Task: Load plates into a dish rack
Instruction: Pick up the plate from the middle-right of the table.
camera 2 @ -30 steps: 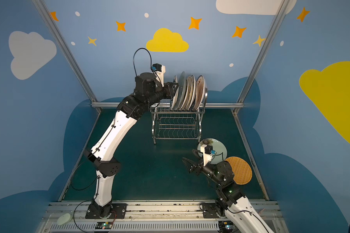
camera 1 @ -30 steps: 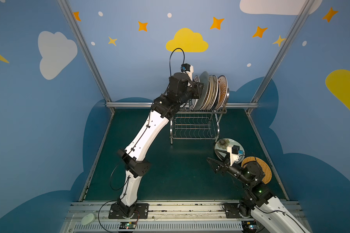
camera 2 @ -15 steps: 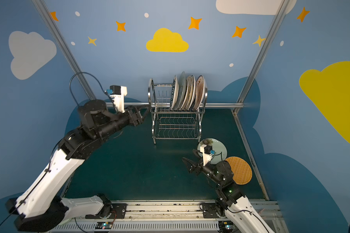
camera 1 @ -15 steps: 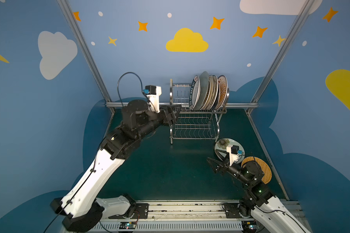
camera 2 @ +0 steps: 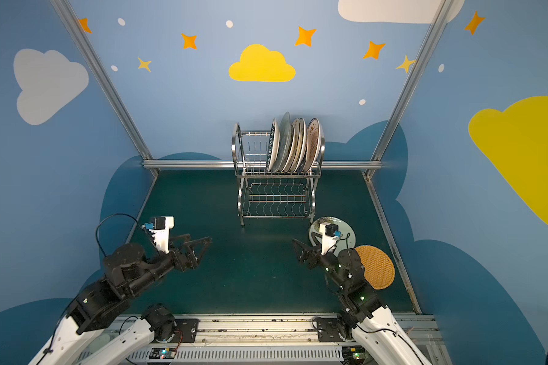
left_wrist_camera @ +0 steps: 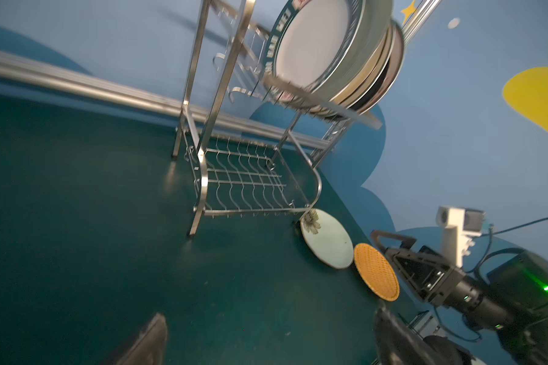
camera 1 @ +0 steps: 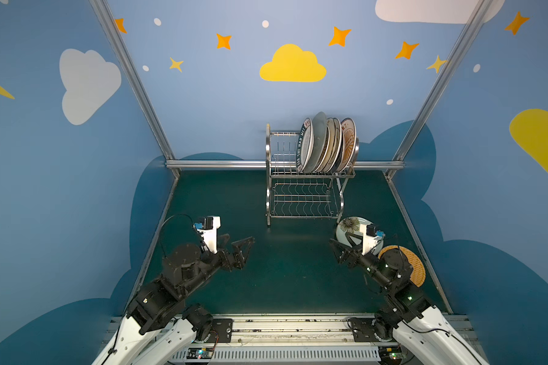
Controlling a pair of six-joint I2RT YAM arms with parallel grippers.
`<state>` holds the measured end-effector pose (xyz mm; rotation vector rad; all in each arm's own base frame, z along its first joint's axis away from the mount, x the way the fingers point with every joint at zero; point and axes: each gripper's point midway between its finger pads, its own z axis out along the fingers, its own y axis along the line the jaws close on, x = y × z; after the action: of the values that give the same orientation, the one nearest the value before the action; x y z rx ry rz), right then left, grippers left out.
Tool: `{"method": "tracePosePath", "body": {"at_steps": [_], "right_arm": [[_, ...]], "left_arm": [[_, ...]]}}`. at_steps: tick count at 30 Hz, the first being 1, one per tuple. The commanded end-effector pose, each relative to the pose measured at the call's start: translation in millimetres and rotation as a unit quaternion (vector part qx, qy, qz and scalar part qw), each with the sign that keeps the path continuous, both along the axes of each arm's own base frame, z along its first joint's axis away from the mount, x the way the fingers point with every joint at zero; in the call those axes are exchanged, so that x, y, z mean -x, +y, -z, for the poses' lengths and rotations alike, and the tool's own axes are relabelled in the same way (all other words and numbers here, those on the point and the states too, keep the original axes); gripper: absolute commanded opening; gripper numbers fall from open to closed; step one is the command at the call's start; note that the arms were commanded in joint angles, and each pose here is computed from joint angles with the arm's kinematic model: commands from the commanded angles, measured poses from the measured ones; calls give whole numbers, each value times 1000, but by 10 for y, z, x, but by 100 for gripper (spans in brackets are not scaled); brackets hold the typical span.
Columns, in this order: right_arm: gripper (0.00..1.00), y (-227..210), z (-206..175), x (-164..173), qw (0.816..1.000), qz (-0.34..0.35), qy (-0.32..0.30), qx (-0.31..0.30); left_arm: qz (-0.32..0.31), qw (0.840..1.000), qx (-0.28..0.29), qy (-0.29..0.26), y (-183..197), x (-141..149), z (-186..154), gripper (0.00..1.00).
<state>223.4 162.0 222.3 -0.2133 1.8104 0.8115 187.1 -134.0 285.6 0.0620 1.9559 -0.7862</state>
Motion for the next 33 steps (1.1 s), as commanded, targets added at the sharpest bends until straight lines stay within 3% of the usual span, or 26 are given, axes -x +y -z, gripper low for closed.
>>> {"method": "tracePosePath", "body": {"at_steps": [1, 7, 14, 19, 27, 33], "right_arm": [[92, -160, 279, -48, 995, 53, 87, 10], [91, -442, 659, -85, 972, 128, 194, -37], [90, -901, 1000, -178, 928, 236, 272, -93], [90, -1039, 1153, -311, 911, 250, 307, -119], [87, -1350, 1483, -313, 866, 299, 369, -158], [85, -1437, 1588, -344, 854, 313, 376, -177]], "left_arm": [[-10, 1000, 26, 7, 57, 63, 143, 100], [-22, 998, 50, 23, 143, 161, 428, 100], [-55, 995, 82, -12, 365, 266, 305, 100], [-64, 994, 88, -20, 428, 294, 274, 100], [-62, 993, 94, -23, 436, 322, 251, 100], [-66, 993, 98, -28, 460, 326, 239, 100]]}}
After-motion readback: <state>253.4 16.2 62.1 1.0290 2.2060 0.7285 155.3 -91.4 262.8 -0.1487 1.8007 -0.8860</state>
